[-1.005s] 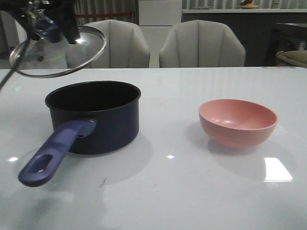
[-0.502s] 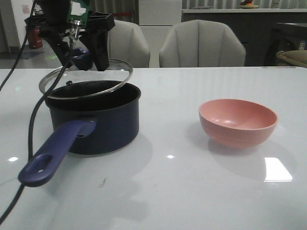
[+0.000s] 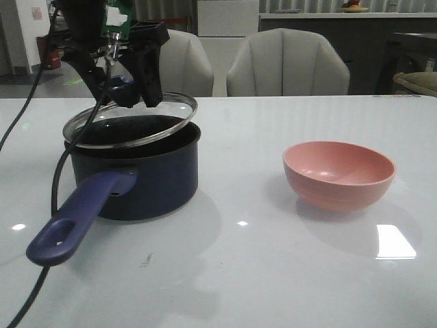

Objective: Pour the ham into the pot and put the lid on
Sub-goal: 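Carry the glass lid with the left gripper over the saucepan and lower it, then seat the lid on the saucepan, open the left gripper and lift away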

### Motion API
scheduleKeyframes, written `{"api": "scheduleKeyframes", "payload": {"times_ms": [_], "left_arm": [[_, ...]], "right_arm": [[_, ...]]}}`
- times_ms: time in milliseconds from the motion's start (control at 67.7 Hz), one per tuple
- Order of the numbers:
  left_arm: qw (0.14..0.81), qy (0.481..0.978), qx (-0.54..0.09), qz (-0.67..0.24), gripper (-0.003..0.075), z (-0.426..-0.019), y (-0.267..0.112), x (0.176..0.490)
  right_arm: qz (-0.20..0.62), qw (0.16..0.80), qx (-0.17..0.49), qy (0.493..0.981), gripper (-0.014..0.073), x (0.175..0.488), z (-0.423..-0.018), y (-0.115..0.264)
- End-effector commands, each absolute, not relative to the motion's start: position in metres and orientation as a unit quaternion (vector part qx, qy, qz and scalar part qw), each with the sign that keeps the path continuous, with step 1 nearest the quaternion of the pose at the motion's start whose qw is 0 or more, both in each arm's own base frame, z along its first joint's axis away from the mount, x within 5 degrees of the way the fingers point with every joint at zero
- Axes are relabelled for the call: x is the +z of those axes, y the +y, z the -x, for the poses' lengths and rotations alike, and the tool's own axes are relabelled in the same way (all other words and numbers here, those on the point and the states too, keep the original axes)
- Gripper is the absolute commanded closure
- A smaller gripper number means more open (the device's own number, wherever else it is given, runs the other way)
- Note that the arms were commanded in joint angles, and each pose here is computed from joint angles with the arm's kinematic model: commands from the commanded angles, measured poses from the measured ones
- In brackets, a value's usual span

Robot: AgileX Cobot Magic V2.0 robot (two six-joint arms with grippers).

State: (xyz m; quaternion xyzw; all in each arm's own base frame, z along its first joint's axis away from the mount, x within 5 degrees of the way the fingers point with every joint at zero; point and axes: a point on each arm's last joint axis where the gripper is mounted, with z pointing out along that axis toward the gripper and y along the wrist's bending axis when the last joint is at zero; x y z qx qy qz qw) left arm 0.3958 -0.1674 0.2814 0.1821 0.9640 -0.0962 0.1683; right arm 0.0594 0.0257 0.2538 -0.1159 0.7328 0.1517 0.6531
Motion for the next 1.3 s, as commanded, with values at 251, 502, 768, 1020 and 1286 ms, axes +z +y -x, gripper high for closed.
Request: {"api": "scheduleKeyframes", "payload": {"times_ms": [251,502,768,1020,1286], "left_arm": [[0.204,0.955,-0.112,-0.184,0.0409,-0.397,-0.173,0.298],[0.203,0.956,-0.096,-0.189,0.02,-0.398,-0.171,0.297],[0.185,0.96,-0.074,-0.198,0.0201,-0.395,-0.168,0.295],[0.18,0.957,-0.034,-0.225,0.02,-0.39,-0.174,0.296],[0.184,0.955,-0.032,-0.229,0.0197,-0.389,-0.177,0.297]], "right_arm": [[0.108,0.687,0.151,0.702,0.0447,0.268,-0.06,0.024],[0.108,0.687,0.151,0.702,0.0447,0.268,-0.06,0.024],[0.108,0.687,0.151,0.702,0.0447,0.268,-0.06,0.024],[0.108,0.687,0.151,0.702,0.0447,0.268,-0.06,0.024],[0.108,0.687,0.151,0.702,0.0447,0.268,-0.06,0.024]]}}
